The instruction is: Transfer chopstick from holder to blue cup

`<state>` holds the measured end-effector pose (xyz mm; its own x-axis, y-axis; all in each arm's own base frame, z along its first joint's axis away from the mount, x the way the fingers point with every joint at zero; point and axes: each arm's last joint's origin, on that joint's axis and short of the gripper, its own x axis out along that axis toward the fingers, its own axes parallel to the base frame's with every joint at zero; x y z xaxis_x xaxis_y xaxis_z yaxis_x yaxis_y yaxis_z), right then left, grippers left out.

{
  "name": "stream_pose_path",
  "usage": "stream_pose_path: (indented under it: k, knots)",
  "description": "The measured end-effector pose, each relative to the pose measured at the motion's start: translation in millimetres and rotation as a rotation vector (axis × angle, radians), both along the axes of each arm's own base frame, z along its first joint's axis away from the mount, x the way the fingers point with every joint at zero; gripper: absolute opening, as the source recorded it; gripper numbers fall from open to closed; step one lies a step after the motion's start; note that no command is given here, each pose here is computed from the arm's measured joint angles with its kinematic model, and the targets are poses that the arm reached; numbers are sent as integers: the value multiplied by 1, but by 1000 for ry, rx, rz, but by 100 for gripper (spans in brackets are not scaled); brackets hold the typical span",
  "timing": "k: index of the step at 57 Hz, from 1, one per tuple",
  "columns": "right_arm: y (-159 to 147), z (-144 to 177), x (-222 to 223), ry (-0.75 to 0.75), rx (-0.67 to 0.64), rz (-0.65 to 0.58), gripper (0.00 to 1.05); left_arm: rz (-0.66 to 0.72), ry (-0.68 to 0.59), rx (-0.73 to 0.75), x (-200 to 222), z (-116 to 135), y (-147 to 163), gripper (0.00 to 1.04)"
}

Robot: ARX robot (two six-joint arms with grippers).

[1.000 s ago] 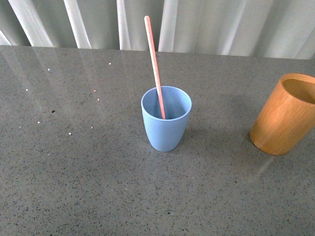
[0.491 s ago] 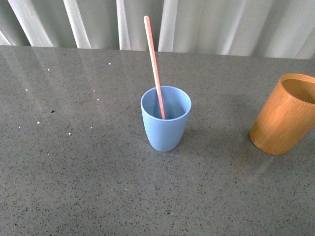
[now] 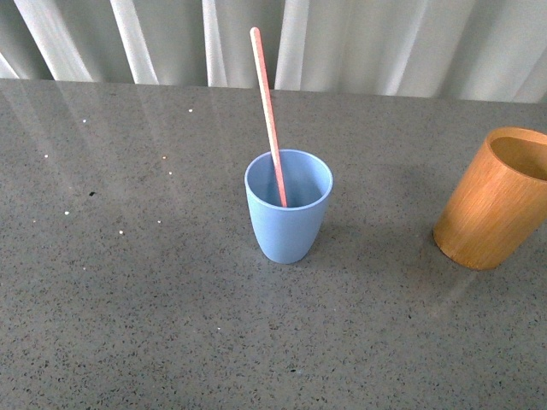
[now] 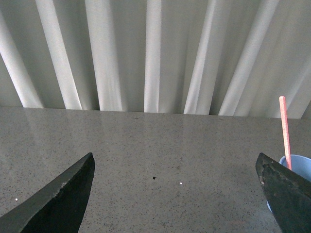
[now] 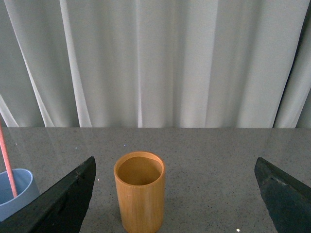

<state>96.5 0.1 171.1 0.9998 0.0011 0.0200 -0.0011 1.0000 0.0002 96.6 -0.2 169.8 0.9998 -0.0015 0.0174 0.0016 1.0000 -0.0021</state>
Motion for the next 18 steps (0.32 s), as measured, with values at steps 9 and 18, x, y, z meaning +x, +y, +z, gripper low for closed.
stream_pose_path:
  k: [9,18]
  knots:
    - [0,0,0,0,0,0,95,0,0,0,0,0,0,98]
    - [0,0,0,0,0,0,95,0,0,0,0,0,0,98]
